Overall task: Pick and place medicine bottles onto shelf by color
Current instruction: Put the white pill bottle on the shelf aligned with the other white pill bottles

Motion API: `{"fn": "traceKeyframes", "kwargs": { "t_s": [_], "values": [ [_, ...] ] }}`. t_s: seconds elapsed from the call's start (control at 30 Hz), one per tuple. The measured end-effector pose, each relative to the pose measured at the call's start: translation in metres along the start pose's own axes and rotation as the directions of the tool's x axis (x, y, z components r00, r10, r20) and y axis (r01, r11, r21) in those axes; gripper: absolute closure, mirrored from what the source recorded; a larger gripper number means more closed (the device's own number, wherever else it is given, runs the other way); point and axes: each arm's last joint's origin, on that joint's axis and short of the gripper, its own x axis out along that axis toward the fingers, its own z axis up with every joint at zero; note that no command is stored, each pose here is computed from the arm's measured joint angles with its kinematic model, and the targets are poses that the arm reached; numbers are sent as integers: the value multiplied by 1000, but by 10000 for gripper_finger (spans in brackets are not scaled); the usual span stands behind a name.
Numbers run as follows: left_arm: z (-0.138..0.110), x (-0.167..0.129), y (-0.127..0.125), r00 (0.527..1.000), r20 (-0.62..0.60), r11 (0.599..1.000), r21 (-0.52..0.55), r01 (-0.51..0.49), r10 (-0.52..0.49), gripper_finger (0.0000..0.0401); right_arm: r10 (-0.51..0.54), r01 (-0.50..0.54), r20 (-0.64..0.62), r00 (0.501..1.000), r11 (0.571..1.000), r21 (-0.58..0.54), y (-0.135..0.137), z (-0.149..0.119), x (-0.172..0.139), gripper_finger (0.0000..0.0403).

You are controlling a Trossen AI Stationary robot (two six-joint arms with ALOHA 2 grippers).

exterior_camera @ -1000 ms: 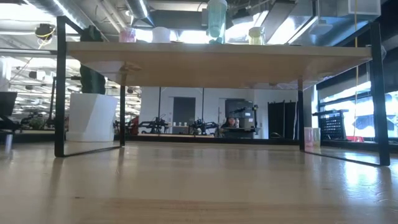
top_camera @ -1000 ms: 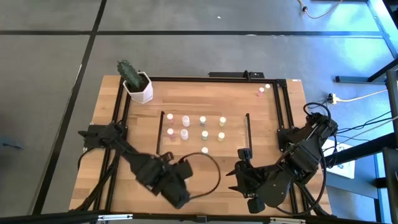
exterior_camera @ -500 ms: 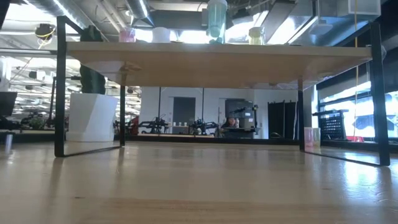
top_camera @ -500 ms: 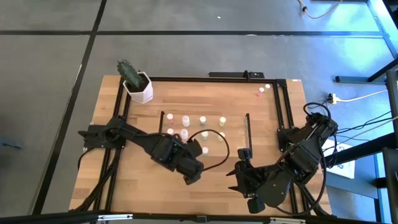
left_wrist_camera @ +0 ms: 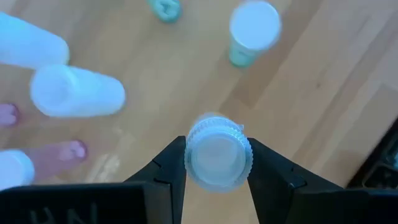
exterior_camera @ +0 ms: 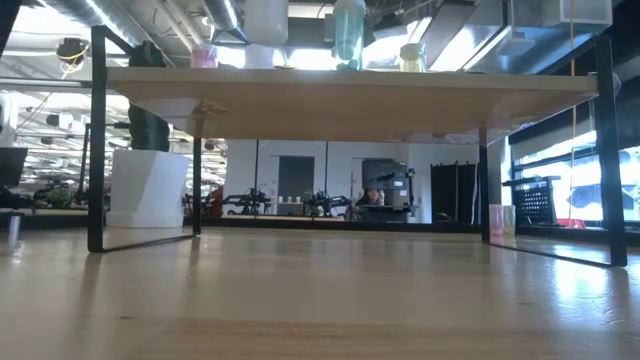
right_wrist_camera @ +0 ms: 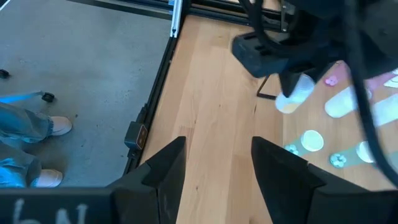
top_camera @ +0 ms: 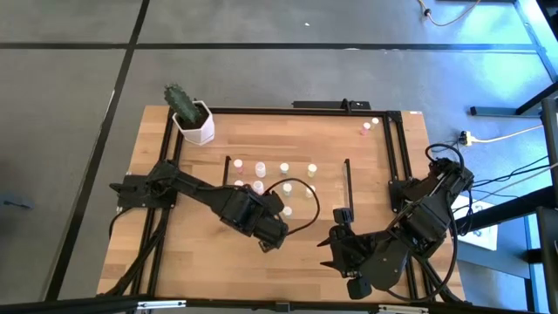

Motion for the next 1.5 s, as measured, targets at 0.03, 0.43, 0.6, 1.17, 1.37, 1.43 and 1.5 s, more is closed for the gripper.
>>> {"fn": "traceKeyframes", "kwargs": {
  "t_s": [0.03,0.43,0.6,1.17,1.37,1.43,1.5],
  "values": [
    [1,0,2,1000,-1,1000,-5,-1,1,279,0,0,0,1000,1000,0,0,0,0,220],
    [-4,-1,20,999,-31,998,-60,-28,27,279,0,0,1,1000,1000,1,0,0,0,220],
    [-3,8,23,997,-51,996,-64,-62,58,279,0,0,1,1000,1000,0,0,0,0,220],
    [3,11,26,998,-60,995,-92,-35,30,279,0,0,1,1000,1000,0,0,0,0,220],
    [5,11,24,999,-32,994,-106,-27,24,279,0,0,1,1000,1000,1,0,0,0,220],
    [6,11,25,999,-33,994,-110,-29,26,279,0,0,1,1000,1000,1,0,0,0,220],
    [6,11,25,999,-33,992,-123,-30,26,279,0,0,1,1000,1000,0,0,0,0,220]
  ]
}}
